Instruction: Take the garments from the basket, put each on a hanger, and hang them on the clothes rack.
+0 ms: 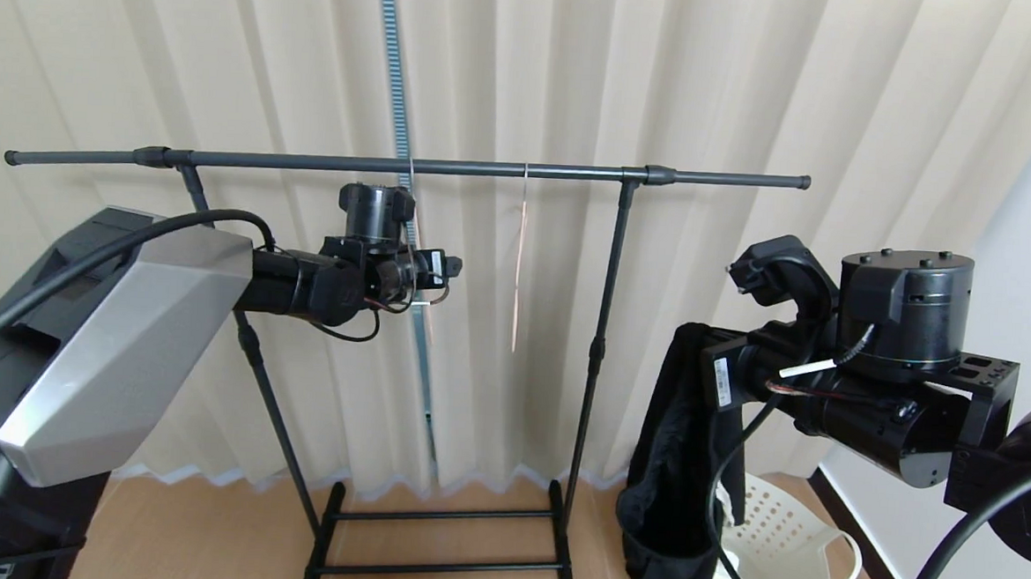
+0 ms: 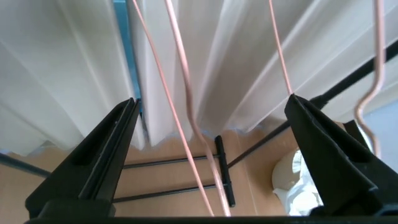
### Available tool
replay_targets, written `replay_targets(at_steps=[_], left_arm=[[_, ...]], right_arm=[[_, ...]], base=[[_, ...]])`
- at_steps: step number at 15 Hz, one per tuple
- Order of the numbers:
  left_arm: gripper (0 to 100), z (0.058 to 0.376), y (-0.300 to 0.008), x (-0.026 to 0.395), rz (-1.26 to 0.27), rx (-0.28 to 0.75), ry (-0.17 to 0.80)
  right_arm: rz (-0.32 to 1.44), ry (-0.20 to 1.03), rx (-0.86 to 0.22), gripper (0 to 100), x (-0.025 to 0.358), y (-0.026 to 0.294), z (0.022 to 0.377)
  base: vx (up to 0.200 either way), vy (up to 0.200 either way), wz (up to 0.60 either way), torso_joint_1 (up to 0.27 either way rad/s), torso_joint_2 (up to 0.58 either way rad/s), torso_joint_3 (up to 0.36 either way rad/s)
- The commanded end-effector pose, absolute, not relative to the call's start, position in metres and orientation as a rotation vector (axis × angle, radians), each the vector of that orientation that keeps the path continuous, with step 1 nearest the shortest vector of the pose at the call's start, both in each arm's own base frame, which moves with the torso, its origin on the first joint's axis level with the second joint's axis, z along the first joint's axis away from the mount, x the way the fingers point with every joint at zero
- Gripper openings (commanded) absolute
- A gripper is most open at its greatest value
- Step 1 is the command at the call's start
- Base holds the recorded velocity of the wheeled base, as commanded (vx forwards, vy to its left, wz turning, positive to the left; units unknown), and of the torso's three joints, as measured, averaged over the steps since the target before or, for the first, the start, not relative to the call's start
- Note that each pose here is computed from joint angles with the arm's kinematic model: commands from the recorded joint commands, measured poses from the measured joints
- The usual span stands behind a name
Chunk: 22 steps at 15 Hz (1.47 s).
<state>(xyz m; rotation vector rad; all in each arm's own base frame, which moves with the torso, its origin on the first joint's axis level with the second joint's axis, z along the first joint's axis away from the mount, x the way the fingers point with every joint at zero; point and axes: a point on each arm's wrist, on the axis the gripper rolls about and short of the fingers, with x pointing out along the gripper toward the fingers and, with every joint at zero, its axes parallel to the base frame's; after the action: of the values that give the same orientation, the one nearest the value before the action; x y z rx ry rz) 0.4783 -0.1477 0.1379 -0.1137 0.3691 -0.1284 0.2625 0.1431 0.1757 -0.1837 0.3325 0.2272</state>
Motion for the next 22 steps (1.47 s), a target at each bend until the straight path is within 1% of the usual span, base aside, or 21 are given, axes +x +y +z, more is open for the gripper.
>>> replay_targets(at_steps=[1,2,4,5,14,17,21,22], left_arm=[[100,0.121,-0.150,0.486,-0.121,-0.108,0.390],[100,0.113,-0.150,0.493,-0.103,-0.102,0.395],[100,0.110,-0.148,0.497,-0.092,-0.102,0.404],[0,0.109,-0.147,0.498,-0.091,-0.102,0.406],[0,0.111,-0.148,0.495,-0.070,-0.093,0.402],[0,0.120,-0.149,0.492,-0.069,-0.095,0.386],[0,0.135,-0.151,0.471,-0.085,-0.075,0.403],[0,0.142,-0.153,0.457,-0.096,-0.067,0.415]], right_arm=[[0.228,0.337,-0.186,0,0.263,0.144,0.174],[0.228,0.339,-0.187,0,0.263,0.144,0.174],[0.228,0.343,-0.188,0,0.264,0.144,0.172],[0.228,0.343,-0.188,0,0.264,0.144,0.172],[0.228,0.343,-0.188,0,0.263,0.144,0.172],[0.228,0.340,-0.187,0,0.263,0.144,0.173],[0.228,0.337,-0.186,0,0.263,0.143,0.174],[0.228,0.339,-0.187,0,0.263,0.144,0.174]], base=[[0.000,0.000,0.00,0.000,0.00,0.000],[0.000,0.000,0.00,0.000,0.00,0.000],[0.000,0.000,0.00,0.000,0.00,0.000],[0.000,0.000,0.00,0.000,0.00,0.000],[0.000,0.000,0.00,0.000,0.00,0.000],[0.000,0.000,0.00,0.000,0.00,0.000],[0.000,0.000,0.00,0.000,0.00,0.000],[0.000,0.000,0.00,0.000,0.00,0.000]])
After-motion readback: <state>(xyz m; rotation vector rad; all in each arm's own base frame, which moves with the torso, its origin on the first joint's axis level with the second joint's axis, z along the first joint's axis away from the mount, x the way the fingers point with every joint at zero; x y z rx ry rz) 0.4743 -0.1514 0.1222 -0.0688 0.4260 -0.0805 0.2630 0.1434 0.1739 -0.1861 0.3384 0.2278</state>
